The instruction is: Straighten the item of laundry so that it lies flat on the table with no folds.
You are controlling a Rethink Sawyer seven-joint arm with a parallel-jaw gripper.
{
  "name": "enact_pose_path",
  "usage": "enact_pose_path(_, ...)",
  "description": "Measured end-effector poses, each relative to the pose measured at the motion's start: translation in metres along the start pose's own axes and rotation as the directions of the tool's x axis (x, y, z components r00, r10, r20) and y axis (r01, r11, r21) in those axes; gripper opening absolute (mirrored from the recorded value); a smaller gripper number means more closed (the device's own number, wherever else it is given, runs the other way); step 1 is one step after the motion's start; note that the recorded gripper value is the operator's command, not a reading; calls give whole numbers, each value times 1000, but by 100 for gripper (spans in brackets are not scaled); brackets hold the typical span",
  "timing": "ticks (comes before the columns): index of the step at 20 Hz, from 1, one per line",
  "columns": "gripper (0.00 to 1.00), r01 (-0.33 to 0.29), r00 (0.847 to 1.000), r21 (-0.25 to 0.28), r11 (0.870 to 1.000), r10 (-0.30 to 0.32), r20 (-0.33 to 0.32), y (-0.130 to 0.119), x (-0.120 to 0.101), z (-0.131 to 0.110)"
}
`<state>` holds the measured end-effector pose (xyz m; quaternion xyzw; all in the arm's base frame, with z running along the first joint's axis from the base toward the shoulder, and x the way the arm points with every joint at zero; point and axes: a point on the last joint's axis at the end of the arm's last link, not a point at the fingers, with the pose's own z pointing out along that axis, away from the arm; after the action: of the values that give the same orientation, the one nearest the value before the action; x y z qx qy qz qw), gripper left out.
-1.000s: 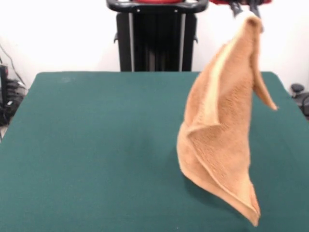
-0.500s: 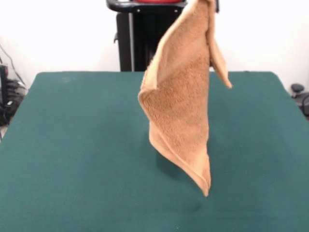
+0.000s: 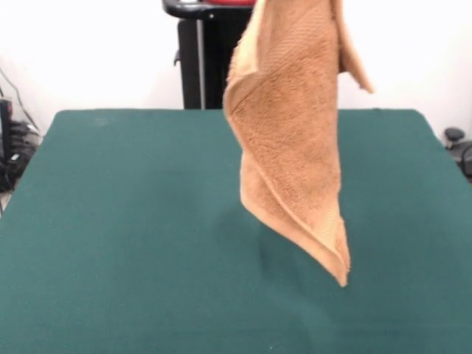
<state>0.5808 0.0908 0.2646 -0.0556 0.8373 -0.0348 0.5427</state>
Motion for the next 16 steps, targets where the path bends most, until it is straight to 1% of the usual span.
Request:
enact_pose_path(2,0,1,1000,-18,1000,-1,18,14,-6,2)
enact_pose_path(5,0,6,999,-36,999,-5,47,26,-10,4)
enact_pose_path(8,0,11,998,-55,998,-7,70,39,-9,9)
enact_pose_path(9,0,14,997,-73,997,-8,81,51,-6,13)
enact_pose_path(12,0,16,996,-98,995,-7,86,68,2,20)
enact_pose_path(13,0,15,996,-119,993,-4,85,84,11,26)
enact_pose_path(16,0,10,998,-152,988,0,69,111,32,35)
